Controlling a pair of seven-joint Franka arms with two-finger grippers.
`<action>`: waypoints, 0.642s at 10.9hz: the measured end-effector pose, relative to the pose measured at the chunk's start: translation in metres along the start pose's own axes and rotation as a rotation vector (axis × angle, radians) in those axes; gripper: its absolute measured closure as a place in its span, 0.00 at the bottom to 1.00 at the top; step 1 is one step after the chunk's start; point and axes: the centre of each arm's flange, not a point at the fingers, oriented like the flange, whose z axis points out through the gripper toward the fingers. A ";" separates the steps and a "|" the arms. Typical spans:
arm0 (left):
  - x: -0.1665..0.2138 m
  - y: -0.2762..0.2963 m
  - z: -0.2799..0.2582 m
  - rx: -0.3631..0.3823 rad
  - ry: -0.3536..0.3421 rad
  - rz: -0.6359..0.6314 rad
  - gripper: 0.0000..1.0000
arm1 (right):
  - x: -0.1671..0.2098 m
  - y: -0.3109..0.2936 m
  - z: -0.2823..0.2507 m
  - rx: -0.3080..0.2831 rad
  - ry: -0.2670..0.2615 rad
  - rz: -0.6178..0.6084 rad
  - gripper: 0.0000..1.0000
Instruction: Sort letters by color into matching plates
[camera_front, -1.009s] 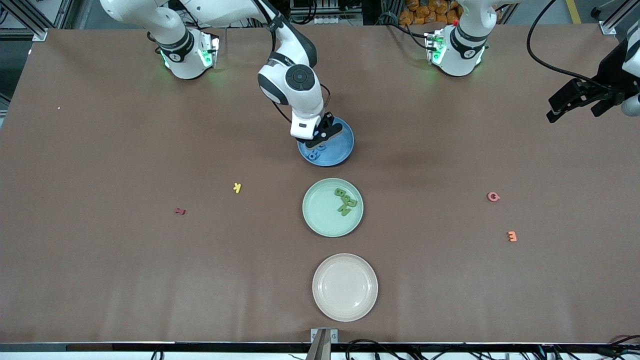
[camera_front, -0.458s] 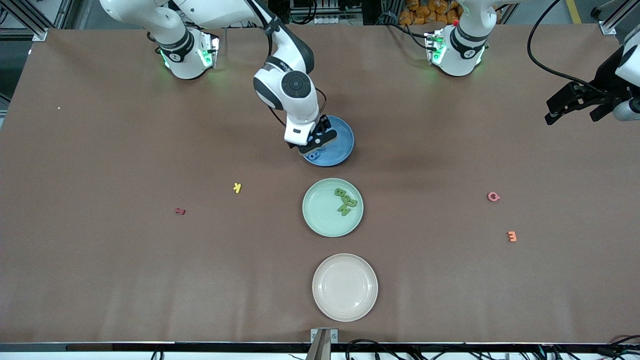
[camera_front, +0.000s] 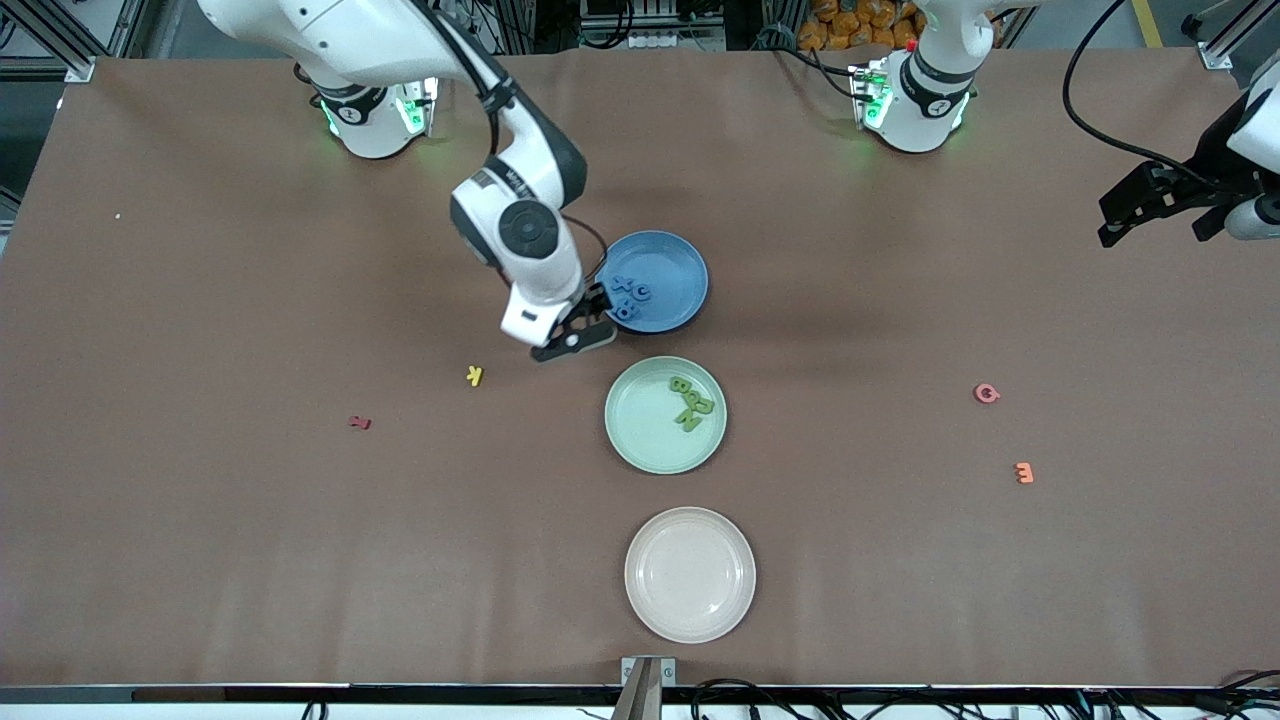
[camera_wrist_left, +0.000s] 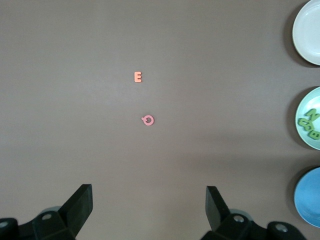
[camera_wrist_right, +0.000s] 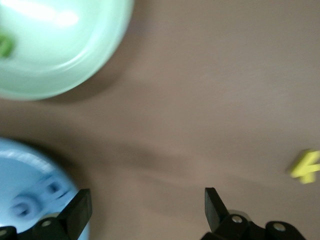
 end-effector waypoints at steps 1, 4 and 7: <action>0.000 0.001 -0.001 0.009 0.003 0.006 0.00 | 0.012 0.029 -0.004 -0.008 0.003 0.041 0.00; 0.000 -0.001 -0.003 0.013 0.005 0.008 0.00 | 0.042 0.116 -0.024 -0.034 0.008 0.158 0.00; 0.000 -0.002 -0.002 0.014 0.001 0.011 0.00 | 0.058 0.212 -0.042 -0.062 0.029 0.198 0.00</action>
